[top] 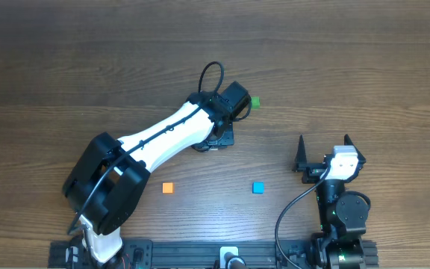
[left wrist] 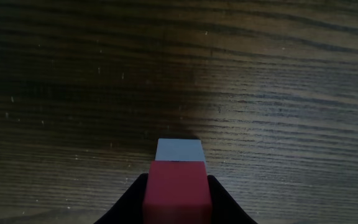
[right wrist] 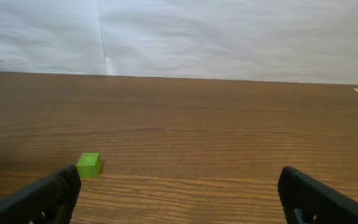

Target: Stack Cubes

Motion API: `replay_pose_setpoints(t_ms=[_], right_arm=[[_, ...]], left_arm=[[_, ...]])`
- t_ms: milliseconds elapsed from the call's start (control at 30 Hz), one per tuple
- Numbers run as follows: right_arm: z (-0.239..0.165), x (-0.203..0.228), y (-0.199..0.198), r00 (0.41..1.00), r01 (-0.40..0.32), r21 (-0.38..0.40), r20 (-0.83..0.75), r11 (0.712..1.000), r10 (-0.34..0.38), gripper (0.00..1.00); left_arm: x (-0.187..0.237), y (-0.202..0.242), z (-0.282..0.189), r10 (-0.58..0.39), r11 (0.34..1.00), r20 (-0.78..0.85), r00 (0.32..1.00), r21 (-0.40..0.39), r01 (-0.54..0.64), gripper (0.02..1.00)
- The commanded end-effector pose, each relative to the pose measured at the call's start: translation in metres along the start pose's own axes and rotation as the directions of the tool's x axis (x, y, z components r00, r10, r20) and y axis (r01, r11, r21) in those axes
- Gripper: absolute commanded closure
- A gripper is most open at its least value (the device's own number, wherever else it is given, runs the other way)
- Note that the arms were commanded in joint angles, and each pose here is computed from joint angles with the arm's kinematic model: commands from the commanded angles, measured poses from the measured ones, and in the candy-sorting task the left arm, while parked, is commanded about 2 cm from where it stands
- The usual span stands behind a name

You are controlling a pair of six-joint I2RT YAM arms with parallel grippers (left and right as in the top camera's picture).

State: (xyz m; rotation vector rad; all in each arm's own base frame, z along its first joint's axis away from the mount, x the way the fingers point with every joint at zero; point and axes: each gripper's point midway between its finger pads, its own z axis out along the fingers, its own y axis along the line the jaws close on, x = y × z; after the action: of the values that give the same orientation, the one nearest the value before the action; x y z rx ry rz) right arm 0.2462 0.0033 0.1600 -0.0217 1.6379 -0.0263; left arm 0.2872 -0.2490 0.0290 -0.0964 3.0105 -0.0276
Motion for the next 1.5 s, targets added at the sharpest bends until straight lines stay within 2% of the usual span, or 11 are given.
replay_pose_setpoints(t_ms=[33, 267, 367, 667, 767, 900, 967, 1100, 1300, 1400, 1500], right_arm=[[0.0, 0.003, 0.0, 1.0, -0.003, -0.004, -0.004, 1.0, 0.003, 0.007], [0.0, 0.003, 0.0, 1.0, -0.003, -0.004, -0.004, 1.0, 0.003, 0.007], [0.0, 0.003, 0.0, 1.0, -0.003, -0.004, -0.004, 1.0, 0.003, 0.009], [0.0, 0.003, 0.0, 1.0, -0.003, -0.004, -0.004, 1.0, 0.003, 0.007], [0.0, 0.003, 0.0, 1.0, -0.003, -0.004, -0.004, 1.0, 0.003, 0.007], [0.0, 0.003, 0.0, 1.0, -0.003, -0.004, -0.004, 1.0, 0.003, 0.007], [0.0, 0.003, 0.0, 1.0, -0.003, -0.004, -0.004, 1.0, 0.003, 0.007], [0.0, 0.003, 0.0, 1.0, -0.003, -0.004, -0.004, 1.0, 0.003, 0.009], [0.0, 0.003, 0.0, 1.0, -0.003, -0.004, -0.004, 1.0, 0.003, 0.007], [0.0, 0.003, 0.0, 1.0, -0.003, -0.004, -0.004, 1.0, 0.003, 0.007], [0.0, 0.003, 0.0, 1.0, -0.003, -0.004, -0.004, 1.0, 0.003, 0.007]], left_arm=[[0.004, 0.003, 0.009, -0.019, 1.0, -0.03, 0.999, -0.013, 0.019, 0.952], [0.004, 0.003, 0.01, -0.019, 1.0, -0.034, 0.999, -0.013, 0.019, 0.947], [0.004, 0.003, 0.011, -0.019, 1.0, -0.034, 0.999, -0.013, 0.019, 0.908], [0.005, 0.003, 0.011, -0.019, 1.0, -0.034, 0.999, -0.013, 0.019, 0.527], [0.005, 0.003, 0.011, -0.019, 1.0, -0.035, 0.999, -0.013, 0.019, 0.448], [0.004, 0.003, 0.011, -0.019, 1.0, -0.032, 0.999, -0.01, 0.019, 0.194], [0.0, 0.0, 0.006, -0.022, 1.0, -0.016, 1.0, 0.006, 0.022, 0.104], [-0.012, -0.002, -0.023, -0.042, 0.997, 0.045, 0.998, 0.07, 0.039, 0.064], [-0.025, 0.007, -0.097, -0.059, 0.983, 0.164, 0.985, 0.183, 0.028, 0.034], [-0.01, 0.025, -0.12, -0.049, 0.986, 0.16, 0.986, 0.163, 0.023, 0.045], [0.019, 0.047, -0.128, -0.007, 0.996, 0.13, 0.991, 0.091, -0.005, 0.064]])
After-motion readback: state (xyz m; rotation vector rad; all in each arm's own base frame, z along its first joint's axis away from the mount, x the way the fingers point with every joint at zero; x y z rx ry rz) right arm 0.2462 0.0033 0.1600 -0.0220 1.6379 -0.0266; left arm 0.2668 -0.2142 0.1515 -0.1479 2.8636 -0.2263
